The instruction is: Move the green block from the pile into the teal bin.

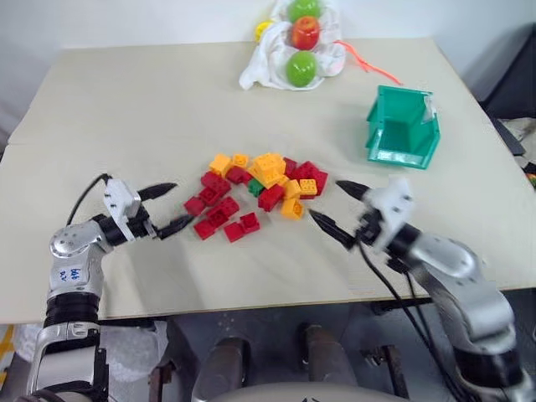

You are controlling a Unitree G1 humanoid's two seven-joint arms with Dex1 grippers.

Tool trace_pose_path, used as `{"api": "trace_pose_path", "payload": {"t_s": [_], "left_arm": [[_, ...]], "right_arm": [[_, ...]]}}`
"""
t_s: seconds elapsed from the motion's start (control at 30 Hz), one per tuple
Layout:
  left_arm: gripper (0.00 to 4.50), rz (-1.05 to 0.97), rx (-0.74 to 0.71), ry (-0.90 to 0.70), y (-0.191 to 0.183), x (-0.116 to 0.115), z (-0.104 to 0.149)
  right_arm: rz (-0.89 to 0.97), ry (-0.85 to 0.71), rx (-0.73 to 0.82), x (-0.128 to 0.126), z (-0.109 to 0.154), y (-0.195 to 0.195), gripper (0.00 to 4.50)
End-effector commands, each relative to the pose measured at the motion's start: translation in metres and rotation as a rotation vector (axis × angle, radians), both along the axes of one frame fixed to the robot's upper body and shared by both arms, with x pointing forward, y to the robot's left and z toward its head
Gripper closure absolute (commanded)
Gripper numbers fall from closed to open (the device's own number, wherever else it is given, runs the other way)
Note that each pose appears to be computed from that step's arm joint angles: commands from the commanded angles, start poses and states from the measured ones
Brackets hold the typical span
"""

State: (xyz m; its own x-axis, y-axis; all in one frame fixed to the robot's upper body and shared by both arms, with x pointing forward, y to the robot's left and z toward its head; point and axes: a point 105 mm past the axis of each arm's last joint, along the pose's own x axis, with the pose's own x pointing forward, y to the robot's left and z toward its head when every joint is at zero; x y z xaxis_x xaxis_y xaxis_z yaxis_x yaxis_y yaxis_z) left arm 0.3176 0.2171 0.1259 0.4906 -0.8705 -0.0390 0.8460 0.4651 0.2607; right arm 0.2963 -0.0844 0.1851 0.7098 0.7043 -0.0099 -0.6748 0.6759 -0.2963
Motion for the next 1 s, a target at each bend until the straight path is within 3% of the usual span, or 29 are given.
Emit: {"api": "trace_pose_path", "payload": {"t_s": [0.03,0.27,0.57,0.77,1.0], "left_arm": [[0.00,-0.088,-0.037,-0.050,0.003,-0.005,0.017],[0.00,-0.191,-0.071,-0.084,0.001,-0.008,0.024],[0.00,-0.127,-0.077,-0.144,0.000,0.004,0.028],[0.00,-0.100,-0.088,-0.157,-0.002,0.007,0.027],[0.00,-0.085,-0.109,-0.162,-0.005,0.007,0.023]], "right_arm": [[-0.010,0.037,-0.021,0.013,-0.001,0.023,2.13],[0.048,0.114,0.010,0.033,0.004,0.078,4.37],[-0.001,0.183,0.016,0.073,-0.012,0.125,4.44],[-0.198,0.171,0.009,0.102,-0.022,0.096,4.44],[-0.349,0.146,-0.021,0.098,-0.026,0.042,4.44]]}}
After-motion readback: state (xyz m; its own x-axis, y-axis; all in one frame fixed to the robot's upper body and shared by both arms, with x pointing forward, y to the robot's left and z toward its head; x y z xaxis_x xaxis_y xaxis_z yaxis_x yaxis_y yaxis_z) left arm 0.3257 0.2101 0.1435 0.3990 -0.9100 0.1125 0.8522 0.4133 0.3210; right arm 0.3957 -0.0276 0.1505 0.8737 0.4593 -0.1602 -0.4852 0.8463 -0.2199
